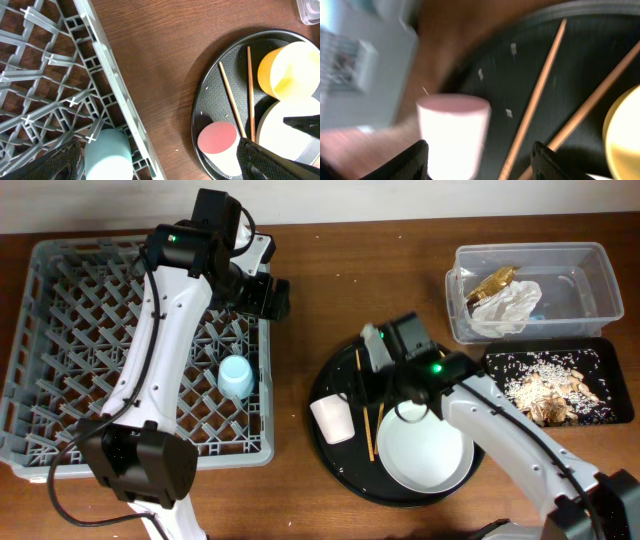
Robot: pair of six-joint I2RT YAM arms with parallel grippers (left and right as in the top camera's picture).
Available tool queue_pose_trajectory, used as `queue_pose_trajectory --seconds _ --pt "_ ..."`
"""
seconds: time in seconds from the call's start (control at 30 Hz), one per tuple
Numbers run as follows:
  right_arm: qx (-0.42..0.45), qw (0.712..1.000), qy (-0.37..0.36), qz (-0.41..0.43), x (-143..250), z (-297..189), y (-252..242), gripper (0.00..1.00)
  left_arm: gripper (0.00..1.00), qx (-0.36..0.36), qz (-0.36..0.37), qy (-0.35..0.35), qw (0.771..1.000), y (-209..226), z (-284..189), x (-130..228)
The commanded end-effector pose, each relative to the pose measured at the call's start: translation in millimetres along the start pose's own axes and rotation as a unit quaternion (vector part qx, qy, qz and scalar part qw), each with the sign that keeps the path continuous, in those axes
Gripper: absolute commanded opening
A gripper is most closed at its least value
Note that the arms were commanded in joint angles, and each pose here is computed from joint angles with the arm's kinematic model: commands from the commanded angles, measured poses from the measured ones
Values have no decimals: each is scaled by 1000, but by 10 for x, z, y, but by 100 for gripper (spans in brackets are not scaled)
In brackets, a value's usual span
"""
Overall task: Sort waste into correct bins and load items into the dishwasher rack
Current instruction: 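Grasp the pink cup on the tray with the right gripper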
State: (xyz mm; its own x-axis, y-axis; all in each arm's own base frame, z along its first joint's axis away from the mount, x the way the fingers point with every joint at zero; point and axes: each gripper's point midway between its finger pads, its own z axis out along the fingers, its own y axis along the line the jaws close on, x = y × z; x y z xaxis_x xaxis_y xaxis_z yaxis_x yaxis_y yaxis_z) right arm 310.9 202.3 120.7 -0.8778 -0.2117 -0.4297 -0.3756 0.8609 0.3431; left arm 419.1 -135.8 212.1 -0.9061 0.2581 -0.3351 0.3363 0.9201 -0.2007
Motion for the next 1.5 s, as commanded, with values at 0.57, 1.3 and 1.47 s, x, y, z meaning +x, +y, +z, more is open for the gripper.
queue_pose_trajectory --seconds 0.57,1.3,1.47 --pt "37 960 145 237 358 360 -114 57 99 0 17 -20 1000 -4 -33 -98" --pt "27 985 143 -91 273 654 -142 76 99 0 17 -20 1000 -6 -33 -96" --pt "27 982 166 -87 380 659 -165 75 99 1 16 -16 1000 -7 -32 -78"
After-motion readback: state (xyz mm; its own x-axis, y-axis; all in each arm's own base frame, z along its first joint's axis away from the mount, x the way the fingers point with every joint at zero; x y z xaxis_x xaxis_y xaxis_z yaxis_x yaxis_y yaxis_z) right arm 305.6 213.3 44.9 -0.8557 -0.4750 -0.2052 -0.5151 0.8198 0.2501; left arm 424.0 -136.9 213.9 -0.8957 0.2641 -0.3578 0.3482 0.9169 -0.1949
